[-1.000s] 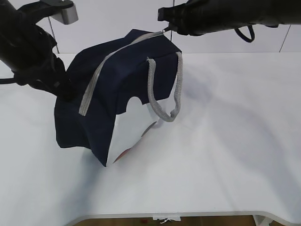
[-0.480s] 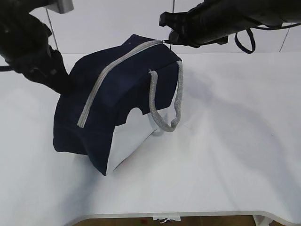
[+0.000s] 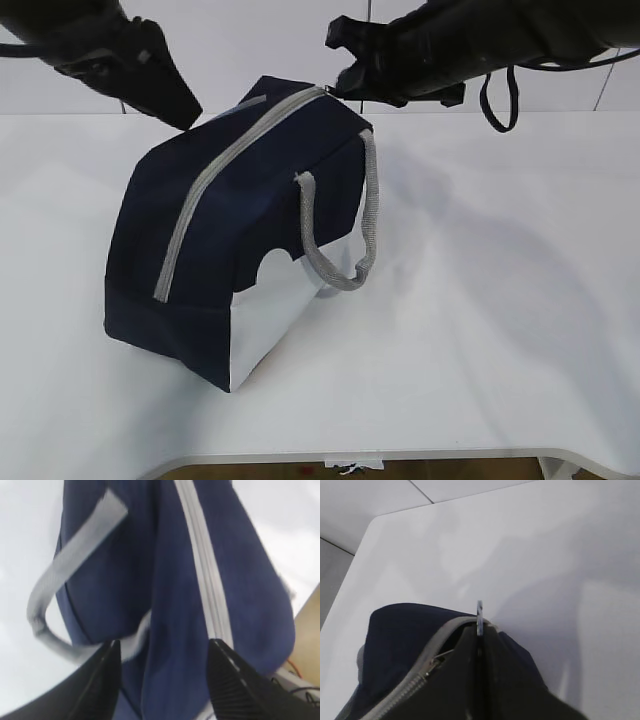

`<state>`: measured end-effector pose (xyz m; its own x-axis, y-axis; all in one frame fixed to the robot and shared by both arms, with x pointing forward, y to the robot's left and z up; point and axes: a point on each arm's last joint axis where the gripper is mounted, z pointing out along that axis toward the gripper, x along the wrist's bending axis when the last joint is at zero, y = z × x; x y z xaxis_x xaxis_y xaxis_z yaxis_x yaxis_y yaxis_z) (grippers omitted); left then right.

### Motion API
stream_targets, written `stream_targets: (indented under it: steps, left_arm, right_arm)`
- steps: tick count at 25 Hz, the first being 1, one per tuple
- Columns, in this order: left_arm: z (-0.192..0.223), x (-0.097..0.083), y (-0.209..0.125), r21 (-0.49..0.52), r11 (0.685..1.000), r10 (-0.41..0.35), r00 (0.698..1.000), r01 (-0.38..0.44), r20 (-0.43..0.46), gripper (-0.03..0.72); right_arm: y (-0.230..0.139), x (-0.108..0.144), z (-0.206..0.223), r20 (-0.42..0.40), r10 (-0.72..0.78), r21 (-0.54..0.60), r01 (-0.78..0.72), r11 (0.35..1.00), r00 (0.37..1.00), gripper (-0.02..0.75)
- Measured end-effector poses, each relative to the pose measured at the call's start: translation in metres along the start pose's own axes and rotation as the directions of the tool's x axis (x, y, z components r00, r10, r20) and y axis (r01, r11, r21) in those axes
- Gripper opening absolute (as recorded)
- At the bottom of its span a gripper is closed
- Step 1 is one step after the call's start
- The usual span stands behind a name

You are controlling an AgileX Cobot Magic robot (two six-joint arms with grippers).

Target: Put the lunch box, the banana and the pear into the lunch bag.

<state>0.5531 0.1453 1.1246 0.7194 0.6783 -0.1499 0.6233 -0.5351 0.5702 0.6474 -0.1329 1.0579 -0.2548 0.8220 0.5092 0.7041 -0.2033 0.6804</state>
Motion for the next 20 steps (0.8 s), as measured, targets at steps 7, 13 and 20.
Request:
stream_targets:
  steps: [7,13,20]
  left_arm:
    - [0.021,0.007,0.013,-0.017,0.999,-0.031,0.998,0.032,0.057,0.400]
    - [0.051,0.020,0.020,0.021,0.999,-0.050,0.995,0.048,0.084,0.362]
    - [0.057,0.021,0.018,0.040,0.999,-0.032,0.995,0.028,0.094,0.194]
  right_arm:
    - [0.000,0.003,0.000,-0.034,-0.002,0.006,0.002,1.000,0.999,0.001]
    - [-0.001,0.005,0.000,-0.054,0.003,0.017,-0.002,1.000,0.999,0.001]
    - [-0.001,0.005,0.000,-0.058,0.006,0.015,-0.005,1.000,0.998,0.001]
